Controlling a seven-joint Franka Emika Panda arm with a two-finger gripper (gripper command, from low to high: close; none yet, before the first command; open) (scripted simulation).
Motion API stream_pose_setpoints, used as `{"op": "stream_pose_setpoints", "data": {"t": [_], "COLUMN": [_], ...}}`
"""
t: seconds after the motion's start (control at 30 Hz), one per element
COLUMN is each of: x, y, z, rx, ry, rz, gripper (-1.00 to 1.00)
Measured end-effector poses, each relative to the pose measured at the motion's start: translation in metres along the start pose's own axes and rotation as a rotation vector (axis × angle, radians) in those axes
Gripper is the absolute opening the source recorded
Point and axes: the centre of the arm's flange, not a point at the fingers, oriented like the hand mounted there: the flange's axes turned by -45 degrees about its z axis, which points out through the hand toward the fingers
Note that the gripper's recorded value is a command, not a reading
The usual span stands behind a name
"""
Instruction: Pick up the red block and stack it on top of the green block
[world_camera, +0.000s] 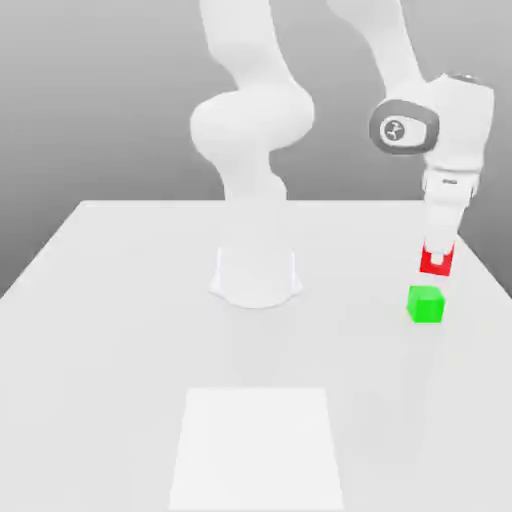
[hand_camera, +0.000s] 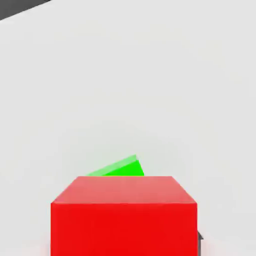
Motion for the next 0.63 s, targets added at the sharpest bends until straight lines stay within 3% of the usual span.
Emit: {"op": "stream_pose_setpoints", "data": {"t": [0.63], "x": [-0.004], "y": [-0.002], "z": [0.046], "rx": [0.014], "ry": [-0.011], "rz": [0.003], "gripper": [-1.00]}}
